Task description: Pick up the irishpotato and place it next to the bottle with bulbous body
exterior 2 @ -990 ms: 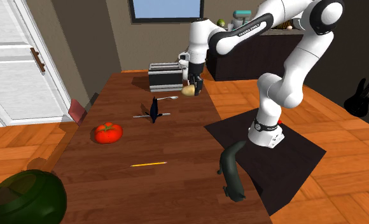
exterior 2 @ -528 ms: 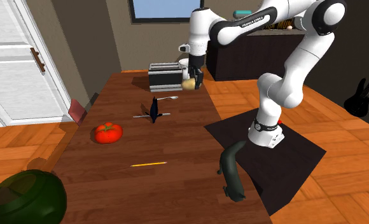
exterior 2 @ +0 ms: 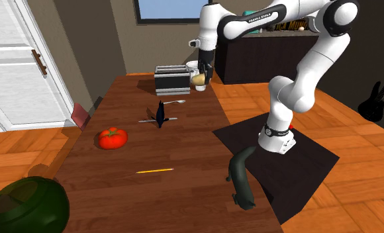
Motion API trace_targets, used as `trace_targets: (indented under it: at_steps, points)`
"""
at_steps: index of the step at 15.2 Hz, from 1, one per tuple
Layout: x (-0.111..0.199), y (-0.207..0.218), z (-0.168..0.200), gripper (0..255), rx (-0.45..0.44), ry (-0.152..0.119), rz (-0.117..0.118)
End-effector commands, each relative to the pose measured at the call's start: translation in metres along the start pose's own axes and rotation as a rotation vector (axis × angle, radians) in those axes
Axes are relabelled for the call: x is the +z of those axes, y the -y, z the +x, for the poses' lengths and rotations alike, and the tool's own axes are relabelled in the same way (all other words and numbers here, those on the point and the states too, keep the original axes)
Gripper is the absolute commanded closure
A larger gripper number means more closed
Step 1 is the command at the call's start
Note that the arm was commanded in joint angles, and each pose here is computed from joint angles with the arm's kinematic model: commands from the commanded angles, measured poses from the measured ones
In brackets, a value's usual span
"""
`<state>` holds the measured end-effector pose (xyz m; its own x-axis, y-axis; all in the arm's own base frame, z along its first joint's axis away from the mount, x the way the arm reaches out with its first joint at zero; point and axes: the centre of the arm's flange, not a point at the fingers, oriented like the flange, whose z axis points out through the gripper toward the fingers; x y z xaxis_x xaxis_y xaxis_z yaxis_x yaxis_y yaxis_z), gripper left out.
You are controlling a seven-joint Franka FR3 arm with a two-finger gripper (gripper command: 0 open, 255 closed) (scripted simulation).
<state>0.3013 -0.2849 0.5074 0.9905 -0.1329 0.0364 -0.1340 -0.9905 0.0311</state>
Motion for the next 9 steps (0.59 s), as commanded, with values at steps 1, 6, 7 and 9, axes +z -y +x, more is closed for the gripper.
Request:
trace_targets:
  at_steps: [1, 6, 7, 9]
  points:
    - [0.001, -0.023, -0.012, 255, -0.001, 0.0, 0.0]
    - [0.002, -0.08, -0.045, 255, -0.001, 0.0, 0.0]
    - [0.002, -0.091, -0.052, 255, -0.001, 0.0, 0.0]
    - [0.002, -0.114, -0.065, 255, -0.001, 0.0, 0.0]
